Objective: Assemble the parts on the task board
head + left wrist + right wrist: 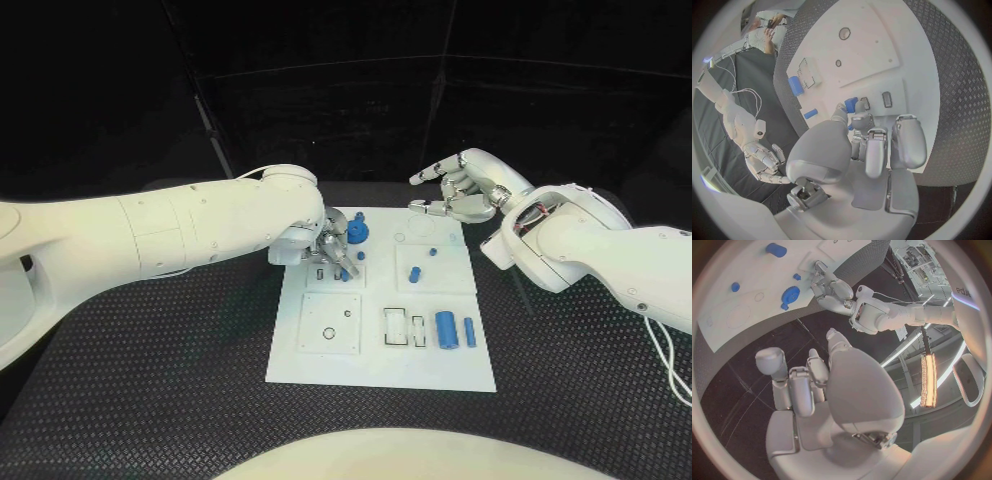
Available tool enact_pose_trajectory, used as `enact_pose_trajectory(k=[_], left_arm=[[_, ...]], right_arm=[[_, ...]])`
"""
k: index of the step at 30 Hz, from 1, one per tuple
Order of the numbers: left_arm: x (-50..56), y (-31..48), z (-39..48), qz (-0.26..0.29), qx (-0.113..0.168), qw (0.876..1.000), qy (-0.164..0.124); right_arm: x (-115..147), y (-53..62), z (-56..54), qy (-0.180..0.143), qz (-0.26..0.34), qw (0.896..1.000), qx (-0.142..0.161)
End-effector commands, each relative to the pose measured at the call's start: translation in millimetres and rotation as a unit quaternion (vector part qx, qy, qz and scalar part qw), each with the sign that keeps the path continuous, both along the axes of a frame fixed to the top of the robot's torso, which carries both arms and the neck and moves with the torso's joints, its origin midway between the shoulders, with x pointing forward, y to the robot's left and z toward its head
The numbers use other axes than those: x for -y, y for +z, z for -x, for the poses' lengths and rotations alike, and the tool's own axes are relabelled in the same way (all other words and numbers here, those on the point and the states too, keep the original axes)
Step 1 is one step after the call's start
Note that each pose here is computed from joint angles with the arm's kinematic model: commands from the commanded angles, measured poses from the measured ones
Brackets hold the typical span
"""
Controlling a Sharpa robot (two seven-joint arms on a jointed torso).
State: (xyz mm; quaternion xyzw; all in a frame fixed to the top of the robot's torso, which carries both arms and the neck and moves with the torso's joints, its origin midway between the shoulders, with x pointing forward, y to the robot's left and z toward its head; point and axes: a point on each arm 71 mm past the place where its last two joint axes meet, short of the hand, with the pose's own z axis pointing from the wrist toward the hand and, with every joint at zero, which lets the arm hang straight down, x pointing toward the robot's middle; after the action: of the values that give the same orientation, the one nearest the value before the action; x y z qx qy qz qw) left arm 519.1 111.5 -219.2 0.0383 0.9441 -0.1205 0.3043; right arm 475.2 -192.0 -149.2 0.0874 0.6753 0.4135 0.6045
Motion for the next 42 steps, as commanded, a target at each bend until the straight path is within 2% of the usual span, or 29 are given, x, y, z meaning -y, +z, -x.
enact_pose_trajectory(k=[1, 14, 25, 34, 42], left_arm=[[0.1, 0.0, 0.9, 0.004, -0.006, 1.000, 0.004], [1.0, -0.8, 3.5, 0.011, -0.012, 1.000, 0.005], [-3.3, 0.0, 6.4, 0.027, -0.010, 0.999, 0.016], [-16.1, 5.3, 12.0, 0.072, 0.014, 0.996, 0.057], [-31.9, 11.2, 22.6, 0.113, 0.047, 0.988, 0.097]], right_arm=[[-1, 1.2, 0.0, 0.004, 0.005, 1.000, 0.004], [-2, 0.5, -0.8, 0.005, 0.006, 1.000, 0.003], [-2, 0.0, -1.9, 0.005, 0.006, 1.000, 0.003], [2, -0.4, -3.0, 0.000, 0.007, 1.000, 0.002], [5, -1.0, -3.8, -0.003, 0.007, 1.000, 0.001]])
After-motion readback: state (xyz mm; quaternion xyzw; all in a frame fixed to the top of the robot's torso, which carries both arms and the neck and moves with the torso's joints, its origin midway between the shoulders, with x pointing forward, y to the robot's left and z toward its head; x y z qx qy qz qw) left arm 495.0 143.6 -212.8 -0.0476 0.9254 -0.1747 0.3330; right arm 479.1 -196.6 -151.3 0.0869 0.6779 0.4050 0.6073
